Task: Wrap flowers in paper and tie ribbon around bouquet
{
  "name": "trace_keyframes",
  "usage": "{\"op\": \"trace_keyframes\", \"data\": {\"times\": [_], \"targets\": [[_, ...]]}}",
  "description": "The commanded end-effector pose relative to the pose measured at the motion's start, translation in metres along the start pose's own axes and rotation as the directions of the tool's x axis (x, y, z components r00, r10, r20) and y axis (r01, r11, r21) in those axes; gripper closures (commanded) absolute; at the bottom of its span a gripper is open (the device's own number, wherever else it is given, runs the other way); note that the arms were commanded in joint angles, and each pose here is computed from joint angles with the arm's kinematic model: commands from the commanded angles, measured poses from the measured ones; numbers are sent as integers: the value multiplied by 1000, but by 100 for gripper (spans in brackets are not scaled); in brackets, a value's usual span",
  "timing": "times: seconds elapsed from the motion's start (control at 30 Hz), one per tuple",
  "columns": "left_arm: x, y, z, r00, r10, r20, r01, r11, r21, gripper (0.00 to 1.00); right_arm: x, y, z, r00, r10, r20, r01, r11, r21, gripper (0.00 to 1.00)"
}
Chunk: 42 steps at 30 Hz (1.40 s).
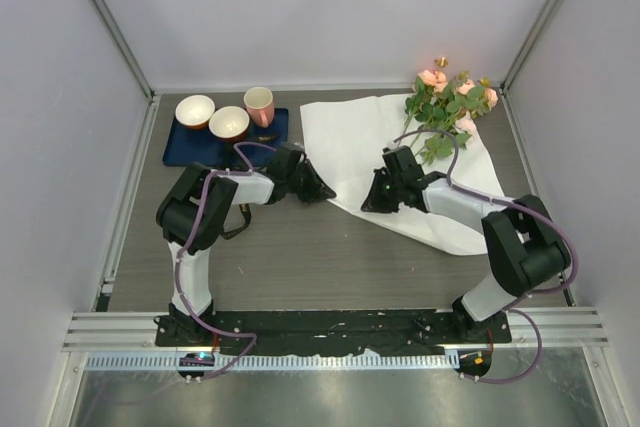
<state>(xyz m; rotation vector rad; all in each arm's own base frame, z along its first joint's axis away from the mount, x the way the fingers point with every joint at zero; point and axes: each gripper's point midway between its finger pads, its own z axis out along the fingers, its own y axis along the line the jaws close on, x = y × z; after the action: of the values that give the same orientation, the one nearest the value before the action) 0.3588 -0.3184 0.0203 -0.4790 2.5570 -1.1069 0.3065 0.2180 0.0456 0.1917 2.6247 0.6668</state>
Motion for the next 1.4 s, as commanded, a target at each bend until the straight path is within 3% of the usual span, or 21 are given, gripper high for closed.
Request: {"op": "trace_keyframes", "data": {"times": [0.0,0.23,0.3,0.47,0.57,0.6,0.67,0.77,0.8,0.87,1.37], "targets": [[20,69,4,999,-43,-20,37,975,-217,100,17,-18,-20,1000,4,16,-5,999,48,94],[22,73,4,998,-51,-23,45,973,-228,100,44,-90,-35,993,112,42,-118,973,199,100],[22,72,4,998,-49,-25,42,974,-222,100,43,-100,-42,994,84,63,-96,968,233,100],[22,71,4,999,-46,-26,39,975,-220,100,12,-34,-65,992,-40,116,28,995,98,97],[22,72,4,998,-51,-25,44,974,-223,100,-6,21,-69,984,-26,177,37,998,-57,90],[22,72,5,998,-52,-24,46,973,-224,100,-7,30,-62,986,1,167,13,997,-82,83],[22,72,5,998,-58,-24,51,973,-226,100,-20,53,-57,981,4,193,19,993,-117,80],[23,73,6,998,-67,-24,59,972,-228,100,-35,64,-33,974,20,227,2,995,-98,82],[23,74,6,997,-69,-24,61,971,-231,100,-38,65,-27,973,21,228,0,996,-90,92],[23,75,7,997,-71,-24,63,970,-233,100,-41,68,-8,975,22,221,-6,997,-71,100],[20,64,6,998,-61,-23,55,977,-207,100,-14,29,42,981,47,187,-57,997,53,100]]}}
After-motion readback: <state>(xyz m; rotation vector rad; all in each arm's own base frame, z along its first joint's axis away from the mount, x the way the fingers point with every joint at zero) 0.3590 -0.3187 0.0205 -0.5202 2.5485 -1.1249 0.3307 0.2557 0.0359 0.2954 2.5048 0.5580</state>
